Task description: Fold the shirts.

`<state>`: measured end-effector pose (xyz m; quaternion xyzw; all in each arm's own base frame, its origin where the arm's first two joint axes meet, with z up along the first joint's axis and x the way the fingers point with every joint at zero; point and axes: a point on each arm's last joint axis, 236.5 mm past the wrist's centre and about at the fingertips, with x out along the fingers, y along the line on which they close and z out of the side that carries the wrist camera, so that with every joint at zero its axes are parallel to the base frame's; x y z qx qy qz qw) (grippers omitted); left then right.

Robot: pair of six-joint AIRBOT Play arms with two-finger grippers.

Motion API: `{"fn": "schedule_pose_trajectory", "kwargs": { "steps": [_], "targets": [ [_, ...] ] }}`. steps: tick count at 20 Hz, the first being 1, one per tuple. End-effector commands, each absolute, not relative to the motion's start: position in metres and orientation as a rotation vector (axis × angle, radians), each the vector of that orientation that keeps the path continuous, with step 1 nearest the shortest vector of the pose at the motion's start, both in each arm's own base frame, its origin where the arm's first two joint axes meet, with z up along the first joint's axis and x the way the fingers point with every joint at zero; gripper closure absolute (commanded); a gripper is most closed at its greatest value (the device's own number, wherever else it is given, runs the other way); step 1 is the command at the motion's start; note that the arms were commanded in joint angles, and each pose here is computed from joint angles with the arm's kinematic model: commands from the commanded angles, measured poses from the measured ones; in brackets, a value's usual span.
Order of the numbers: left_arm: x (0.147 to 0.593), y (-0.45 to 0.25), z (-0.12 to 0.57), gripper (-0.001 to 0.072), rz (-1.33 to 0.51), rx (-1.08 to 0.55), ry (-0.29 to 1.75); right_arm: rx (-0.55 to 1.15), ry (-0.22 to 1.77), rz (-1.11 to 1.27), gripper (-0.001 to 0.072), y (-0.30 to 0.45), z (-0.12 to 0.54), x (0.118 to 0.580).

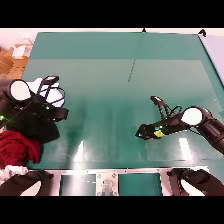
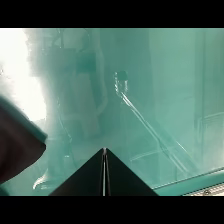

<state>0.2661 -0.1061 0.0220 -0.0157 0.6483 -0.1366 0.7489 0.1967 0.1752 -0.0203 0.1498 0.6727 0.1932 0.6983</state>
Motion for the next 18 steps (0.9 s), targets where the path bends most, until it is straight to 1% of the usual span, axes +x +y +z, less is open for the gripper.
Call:
{"fn": "schedule_pose_trajectory", "kwargs": {
  "steps": [1, 14, 15, 17, 18],
  "targets": [
    [0.266, -0.106, 0.022, 0.0682, -0.299, -0.035, 1.416, 0.334, 1.5, 0.432, 0.0264, 0.175, -0.02, 0.196],
    [0.268, -0.106, 0.023, 0.0683, -0.298, -0.036, 1.408, 0.334, 1.5, 0.432, 0.0263, 0.175, -0.02, 0.196],
    [0.275, -0.107, 0.024, 0.0682, -0.297, -0.04, 1.381, 0.334, 1.5, 0.432, 0.0264, 0.175, -0.02, 0.196],
    [0.288, -0.11, 0.027, 0.0682, -0.294, -0.053, 1.321, 0.334, 1.499, 0.431, 0.0289, 0.176, -0.02, 0.197],
    [0.299, -0.115, 0.031, 0.0682, -0.294, -0.084, 1.271, 0.338, 1.48, 0.429, 0.0288, 0.176, -0.02, 0.201]
  ]
}}
